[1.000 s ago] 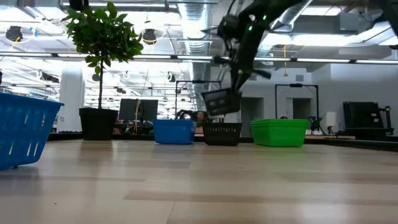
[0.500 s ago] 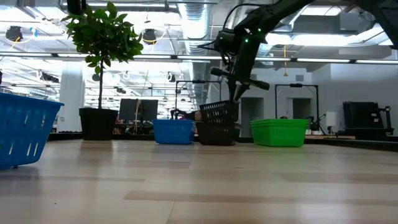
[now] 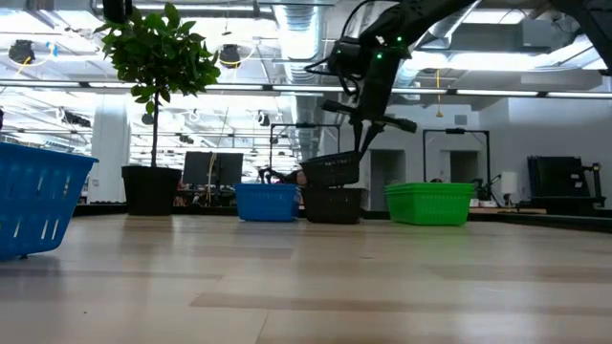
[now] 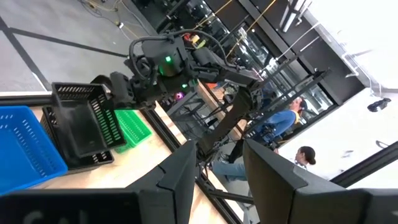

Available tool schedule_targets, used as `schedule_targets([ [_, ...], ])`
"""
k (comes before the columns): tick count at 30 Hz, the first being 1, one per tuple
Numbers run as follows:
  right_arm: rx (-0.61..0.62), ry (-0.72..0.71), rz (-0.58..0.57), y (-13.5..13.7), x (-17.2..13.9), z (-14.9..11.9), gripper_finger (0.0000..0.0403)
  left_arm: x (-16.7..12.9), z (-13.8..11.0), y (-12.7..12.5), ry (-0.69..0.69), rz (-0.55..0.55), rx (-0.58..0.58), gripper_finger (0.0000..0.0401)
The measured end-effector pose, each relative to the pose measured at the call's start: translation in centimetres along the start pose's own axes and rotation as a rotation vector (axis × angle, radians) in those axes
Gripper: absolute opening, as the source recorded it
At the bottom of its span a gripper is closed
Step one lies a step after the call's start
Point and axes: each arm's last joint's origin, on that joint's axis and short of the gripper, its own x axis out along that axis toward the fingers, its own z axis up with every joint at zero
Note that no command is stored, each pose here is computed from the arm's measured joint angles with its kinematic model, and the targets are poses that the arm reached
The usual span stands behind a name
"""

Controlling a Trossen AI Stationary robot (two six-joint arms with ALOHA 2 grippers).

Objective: Stack baskets by color
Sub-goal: Stack the bottom black bin on the stacked black bins

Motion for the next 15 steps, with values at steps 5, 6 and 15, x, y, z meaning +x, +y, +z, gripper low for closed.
schedule_targets([
  [5,0.029,-0.015,-0.042,-0.8,-1.3,0.4,0.0032,0.0,0.0,0.0,0.000,0.000,0.006,0.0122],
  [6,0.032,-0.021,-0.030,-0.8,-1.7,0.5,0.0034,0.0,0.0,0.0,0.000,0.000,0.007,0.0122],
  [15,0.104,-0.098,0.078,-2.9,-3.2,-0.4,0.0016,0.0,0.0,0.0,0.002,0.001,0.027,0.0122],
])
